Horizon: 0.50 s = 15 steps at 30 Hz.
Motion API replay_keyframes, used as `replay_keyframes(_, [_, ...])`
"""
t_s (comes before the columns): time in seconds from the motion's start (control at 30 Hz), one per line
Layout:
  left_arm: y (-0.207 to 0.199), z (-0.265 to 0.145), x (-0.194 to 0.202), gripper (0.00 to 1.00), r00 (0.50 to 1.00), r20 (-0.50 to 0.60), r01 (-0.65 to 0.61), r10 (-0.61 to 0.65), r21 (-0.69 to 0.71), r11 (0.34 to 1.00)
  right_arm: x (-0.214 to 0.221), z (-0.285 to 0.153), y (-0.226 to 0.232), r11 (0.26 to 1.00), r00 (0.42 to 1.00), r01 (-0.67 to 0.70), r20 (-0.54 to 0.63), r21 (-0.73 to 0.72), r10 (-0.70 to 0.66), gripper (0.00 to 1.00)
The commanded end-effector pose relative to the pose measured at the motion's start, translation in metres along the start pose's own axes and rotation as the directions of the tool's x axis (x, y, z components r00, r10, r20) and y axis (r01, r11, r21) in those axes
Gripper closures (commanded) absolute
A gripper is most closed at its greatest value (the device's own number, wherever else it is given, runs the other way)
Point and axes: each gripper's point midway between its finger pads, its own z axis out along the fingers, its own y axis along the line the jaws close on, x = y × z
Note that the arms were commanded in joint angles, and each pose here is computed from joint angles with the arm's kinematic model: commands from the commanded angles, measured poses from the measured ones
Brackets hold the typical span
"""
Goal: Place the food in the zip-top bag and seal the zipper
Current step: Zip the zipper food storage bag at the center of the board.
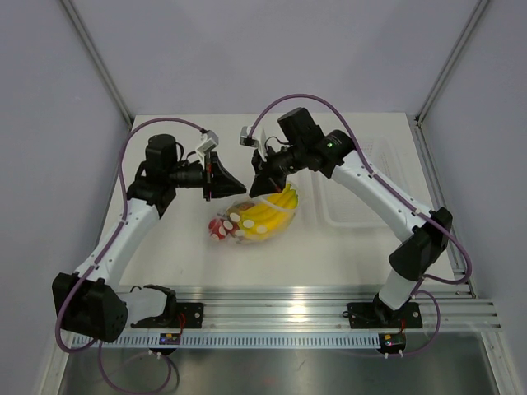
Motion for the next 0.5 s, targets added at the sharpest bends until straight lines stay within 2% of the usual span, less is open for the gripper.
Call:
replay_keyframes(0.0, [-0.001, -0.009, -0.024, 1.00, 0.993, 0.066, -0.098, 0.101, -0.040, 0.994, -0.004, -0.016, 0.010, 0.999, 1.000, 0.025, 0.014, 0.025, -0.026, 1.00])
replay_keyframes(0.23, [0.001, -0.015, -0.025, 1.00, 0.992, 0.090, -0.088, 0.092, -0.049, 0.995, 0.002, -0.015, 0.012, 1.000, 1.000, 0.016, 0.013, 0.022, -0.016, 1.00])
replay_keyframes(0.47, [0.020, -0.036, -0.041, 1.00, 0.983, 0.149, -0.083, 0.109, -0.169, 0.982, 0.010, -0.019, 0.005, 0.997, 1.000, 0.019, -0.016, 0.074, -0.018, 1.00])
